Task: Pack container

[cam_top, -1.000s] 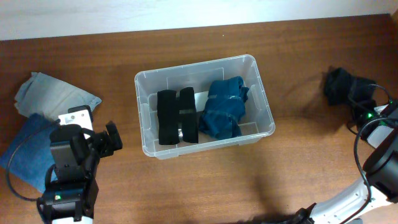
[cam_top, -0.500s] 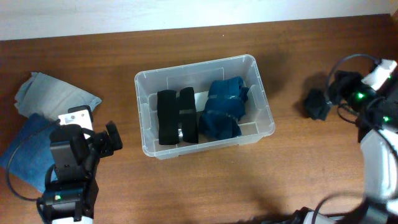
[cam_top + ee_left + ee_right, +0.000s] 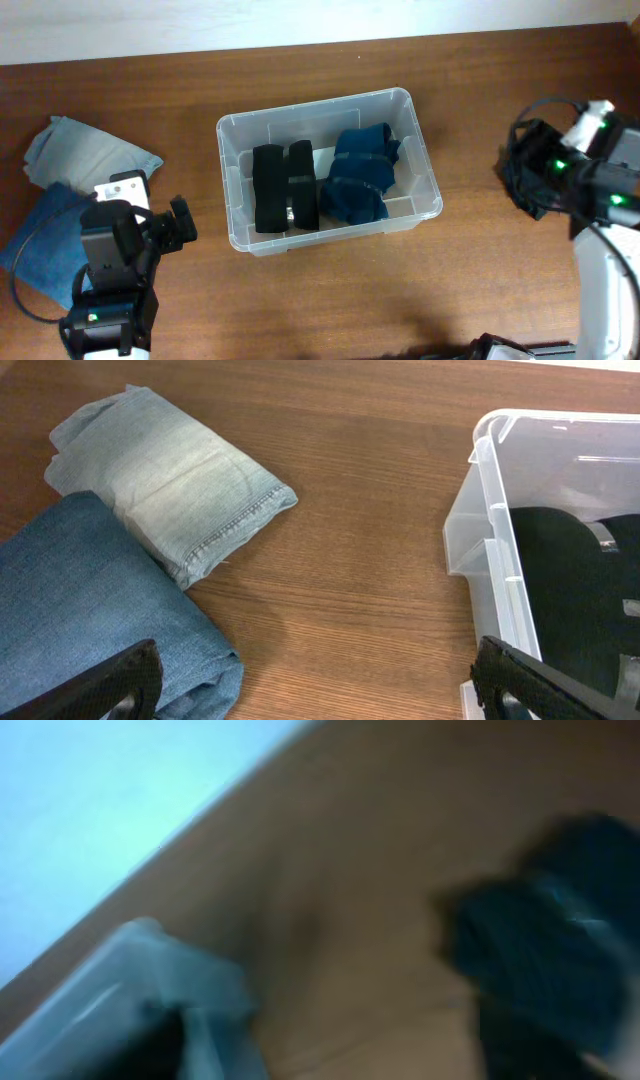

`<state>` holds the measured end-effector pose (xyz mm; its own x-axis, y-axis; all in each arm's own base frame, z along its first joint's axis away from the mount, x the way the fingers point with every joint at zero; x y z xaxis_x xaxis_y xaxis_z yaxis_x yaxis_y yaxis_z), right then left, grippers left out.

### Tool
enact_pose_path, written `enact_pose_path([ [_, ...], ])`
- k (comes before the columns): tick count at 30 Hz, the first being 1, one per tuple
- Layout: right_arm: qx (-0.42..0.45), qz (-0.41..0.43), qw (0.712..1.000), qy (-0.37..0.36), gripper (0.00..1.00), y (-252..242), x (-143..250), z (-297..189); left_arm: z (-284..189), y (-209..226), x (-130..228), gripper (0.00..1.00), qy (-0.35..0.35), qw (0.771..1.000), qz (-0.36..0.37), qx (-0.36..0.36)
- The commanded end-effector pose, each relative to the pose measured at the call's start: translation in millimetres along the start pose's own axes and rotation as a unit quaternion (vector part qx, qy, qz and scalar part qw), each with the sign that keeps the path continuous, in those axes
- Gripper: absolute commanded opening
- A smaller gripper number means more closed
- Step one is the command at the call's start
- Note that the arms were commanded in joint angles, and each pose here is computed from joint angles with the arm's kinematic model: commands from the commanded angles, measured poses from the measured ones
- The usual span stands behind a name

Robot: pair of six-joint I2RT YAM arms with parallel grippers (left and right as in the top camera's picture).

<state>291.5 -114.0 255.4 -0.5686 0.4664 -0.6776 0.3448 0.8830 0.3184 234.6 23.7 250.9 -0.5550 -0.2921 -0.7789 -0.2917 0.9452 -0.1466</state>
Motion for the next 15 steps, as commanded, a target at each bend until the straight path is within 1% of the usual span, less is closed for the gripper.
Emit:
enact_pose_path([
  [1, 0.075, 0.107, 0.99, 0.044, 0.98, -55, 11, 11, -4, -1, -8, 0.99, -0.01, 1.0, -0.007, 0.004],
  [4, 0.1, 0.208, 0.968, 0.096, 0.98, -91, 31, 22, -4, -1, -8, 0.99, -0.01, 1.0, -0.007, 0.004],
  [7, 0.1, 0.273, 0.947, 0.14, 0.99, -123, 52, 40, -4, -1, -8, 0.99, -0.01, 1.0, -0.007, 0.004],
  [10, 0.091, 0.3, 0.936, 0.16, 0.99, -144, 64, 61, -4, -1, -8, 0.99, -0.01, 1.0, -0.007, 0.004],
  [13, 0.039, 0.281, 0.946, 0.159, 0.99, -154, 68, 87, -4, -1, -8, 0.99, -0.01, 1.0, -0.007, 0.004],
  [15, 0.015, 0.283, 0.946, 0.159, 0.99, -156, 71, 100, -4, -1, -8, 1.0, -0.01, 1.0, -0.008, 0.004],
])
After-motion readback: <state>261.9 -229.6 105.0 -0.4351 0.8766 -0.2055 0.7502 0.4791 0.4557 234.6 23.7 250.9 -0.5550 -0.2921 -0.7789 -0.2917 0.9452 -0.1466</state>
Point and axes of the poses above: each gripper's point midway between its finger pads, its own z axis out along the fingers, its own y axis along the line the jaws close on, x = y × z, the point moved 7 cm from there along -z, back along the fingers, and after that the axes turned 11 degrees about -z, right-handed, at the moved point
